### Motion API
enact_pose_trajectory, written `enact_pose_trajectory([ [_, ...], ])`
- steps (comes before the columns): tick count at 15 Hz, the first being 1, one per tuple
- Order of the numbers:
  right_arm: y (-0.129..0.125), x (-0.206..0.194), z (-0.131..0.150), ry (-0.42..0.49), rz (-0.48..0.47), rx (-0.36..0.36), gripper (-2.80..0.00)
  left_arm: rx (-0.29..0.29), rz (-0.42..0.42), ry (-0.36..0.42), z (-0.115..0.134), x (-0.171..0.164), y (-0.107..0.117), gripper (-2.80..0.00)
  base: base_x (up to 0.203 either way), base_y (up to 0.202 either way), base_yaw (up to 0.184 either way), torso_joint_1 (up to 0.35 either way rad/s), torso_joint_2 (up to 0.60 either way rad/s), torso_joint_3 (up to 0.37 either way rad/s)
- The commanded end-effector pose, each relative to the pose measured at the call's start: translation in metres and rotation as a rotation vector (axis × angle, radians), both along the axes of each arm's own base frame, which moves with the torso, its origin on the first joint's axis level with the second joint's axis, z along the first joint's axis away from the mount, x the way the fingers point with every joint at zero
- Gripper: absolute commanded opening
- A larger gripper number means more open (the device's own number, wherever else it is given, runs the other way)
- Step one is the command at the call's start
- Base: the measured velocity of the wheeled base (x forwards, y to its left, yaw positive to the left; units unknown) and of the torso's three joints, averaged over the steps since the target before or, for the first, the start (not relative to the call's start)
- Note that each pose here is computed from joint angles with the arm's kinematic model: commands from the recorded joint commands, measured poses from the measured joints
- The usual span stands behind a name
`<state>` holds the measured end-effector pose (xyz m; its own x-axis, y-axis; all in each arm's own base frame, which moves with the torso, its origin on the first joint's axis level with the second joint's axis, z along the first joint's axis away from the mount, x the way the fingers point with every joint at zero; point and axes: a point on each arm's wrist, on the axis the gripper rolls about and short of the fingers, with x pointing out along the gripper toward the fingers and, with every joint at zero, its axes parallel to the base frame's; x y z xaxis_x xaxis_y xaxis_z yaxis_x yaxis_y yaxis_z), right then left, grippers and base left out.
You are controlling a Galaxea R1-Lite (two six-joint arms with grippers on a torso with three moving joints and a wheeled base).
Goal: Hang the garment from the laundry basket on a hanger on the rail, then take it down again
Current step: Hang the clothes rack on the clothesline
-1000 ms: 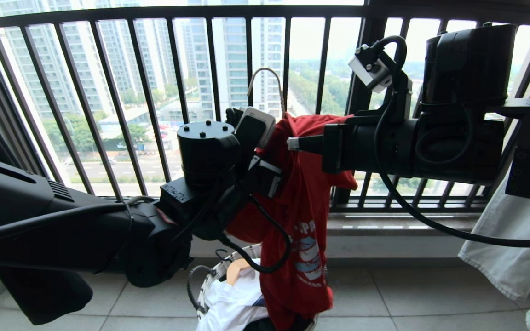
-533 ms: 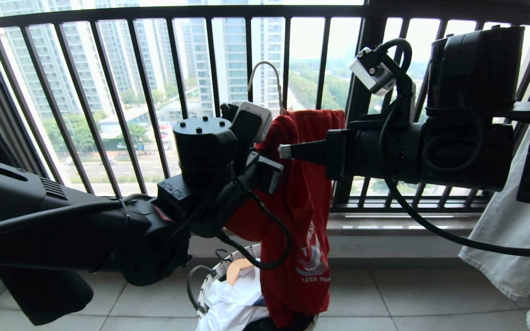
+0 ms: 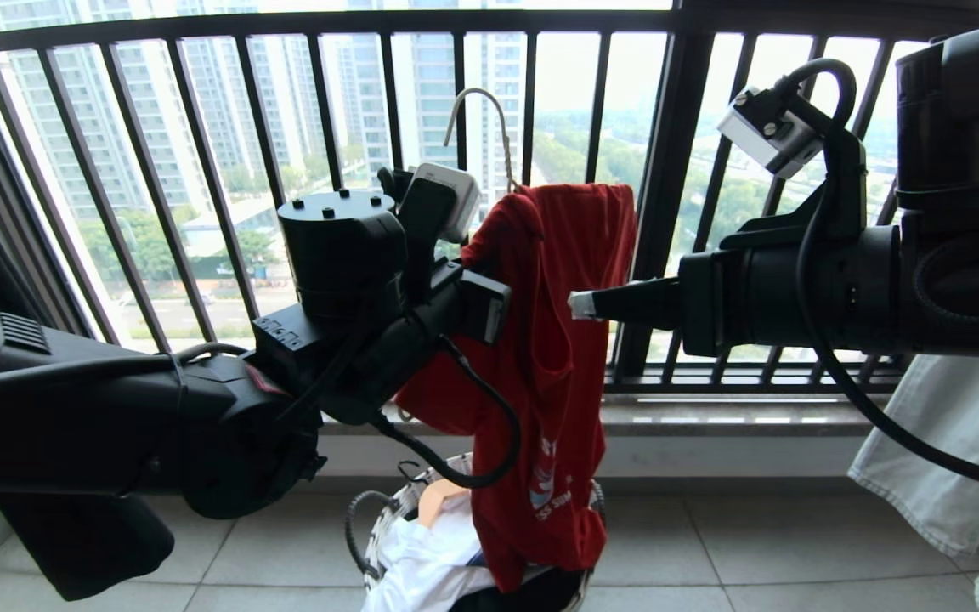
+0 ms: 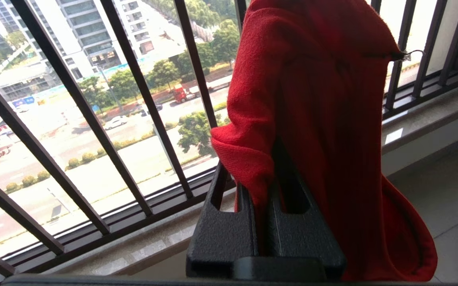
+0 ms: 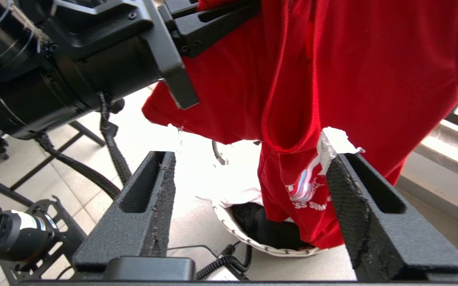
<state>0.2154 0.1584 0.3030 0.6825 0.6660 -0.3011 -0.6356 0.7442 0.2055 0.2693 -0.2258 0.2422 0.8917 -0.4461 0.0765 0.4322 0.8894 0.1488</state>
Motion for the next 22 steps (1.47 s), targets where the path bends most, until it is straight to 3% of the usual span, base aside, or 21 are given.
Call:
enact_pose_trajectory([
  [1,-0.017,-0.006,0.01,0.017,-0.04,-0.014,-2.8,0.004,-0.082,0.07,0.01,-0.016,0.012,-2.8,0.0,0.0,0.0,0.0,0.0,0.0],
  [4,-0.031,-0.007,0.023,0.031,-0.079,-0.044,-2.8,-0.023,-0.286,0.2,0.018,-0.029,0.031,-2.8,0.0,0.0,0.0,0.0,0.0,0.0],
  [12,-0.037,-0.012,0.012,0.001,-0.007,-0.349,-2.8,0.004,-0.545,0.309,-0.004,-0.037,0.045,-2.8,0.0,0.0,0.0,0.0,0.0,0.0],
  [13,-0.037,-0.013,0.013,-0.015,0.003,-0.363,0.0,0.006,-0.566,0.316,-0.006,-0.038,0.048,-2.8,0.0,0.0,0.0,0.0,0.0,0.0],
  [16,-0.04,-0.012,0.01,-0.077,0.066,-0.442,0.0,0.008,-0.64,0.319,-0.007,-0.044,0.057,-2.8,0.0,0.0,0.0,0.0,0.0,0.0],
  [19,-0.043,-0.009,0.009,-0.124,0.135,-0.479,0.0,0.015,-0.658,0.306,-0.005,-0.05,0.061,-2.8,0.0,0.0,0.0,0.0,0.0,0.0],
  [22,-0.046,-0.007,0.009,-0.156,0.232,-0.455,0.0,0.01,-0.726,0.295,-0.001,-0.059,0.069,-2.8,0.0,0.0,0.0,0.0,0.0,0.0],
])
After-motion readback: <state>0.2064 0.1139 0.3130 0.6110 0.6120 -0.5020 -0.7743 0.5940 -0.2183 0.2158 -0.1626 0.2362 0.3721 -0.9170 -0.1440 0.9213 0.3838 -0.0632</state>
